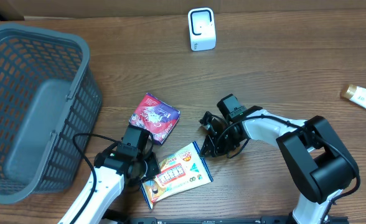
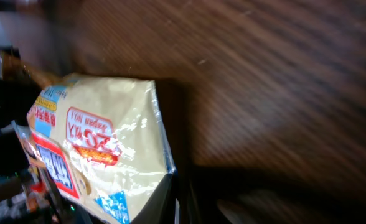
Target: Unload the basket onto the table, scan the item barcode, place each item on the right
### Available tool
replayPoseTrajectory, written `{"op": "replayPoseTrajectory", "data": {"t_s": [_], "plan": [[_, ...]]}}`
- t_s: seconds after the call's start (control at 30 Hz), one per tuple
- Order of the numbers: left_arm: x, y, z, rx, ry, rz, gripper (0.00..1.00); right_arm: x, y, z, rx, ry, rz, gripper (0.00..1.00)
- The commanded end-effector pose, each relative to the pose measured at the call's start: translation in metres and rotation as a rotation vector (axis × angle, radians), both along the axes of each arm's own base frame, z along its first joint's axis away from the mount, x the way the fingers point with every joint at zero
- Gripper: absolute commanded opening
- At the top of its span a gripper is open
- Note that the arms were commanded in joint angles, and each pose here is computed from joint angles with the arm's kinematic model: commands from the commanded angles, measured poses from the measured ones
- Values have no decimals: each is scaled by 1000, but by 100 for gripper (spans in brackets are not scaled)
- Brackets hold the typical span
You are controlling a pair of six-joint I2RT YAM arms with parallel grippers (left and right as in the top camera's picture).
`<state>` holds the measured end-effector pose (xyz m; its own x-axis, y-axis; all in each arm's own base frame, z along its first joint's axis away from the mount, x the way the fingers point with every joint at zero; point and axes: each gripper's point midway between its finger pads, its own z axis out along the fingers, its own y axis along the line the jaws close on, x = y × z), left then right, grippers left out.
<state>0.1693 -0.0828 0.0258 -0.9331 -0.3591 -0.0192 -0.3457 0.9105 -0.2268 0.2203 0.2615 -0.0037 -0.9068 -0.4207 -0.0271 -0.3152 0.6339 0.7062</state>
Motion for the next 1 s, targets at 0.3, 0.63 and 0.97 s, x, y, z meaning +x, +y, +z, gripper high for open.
{"op": "replayPoseTrajectory", "data": {"t_s": [0.3,0.63,0.97], "plan": [[-8,-3,-8,-45,61,12,4,-3,-3,6,48,46,17,100],[-7,-3,-8,-47,58,13,4,-47,36,15,169,77,188,100],[-7,-3,-8,-47,58,14,4,-91,62,69,452,347,242,23]]}}
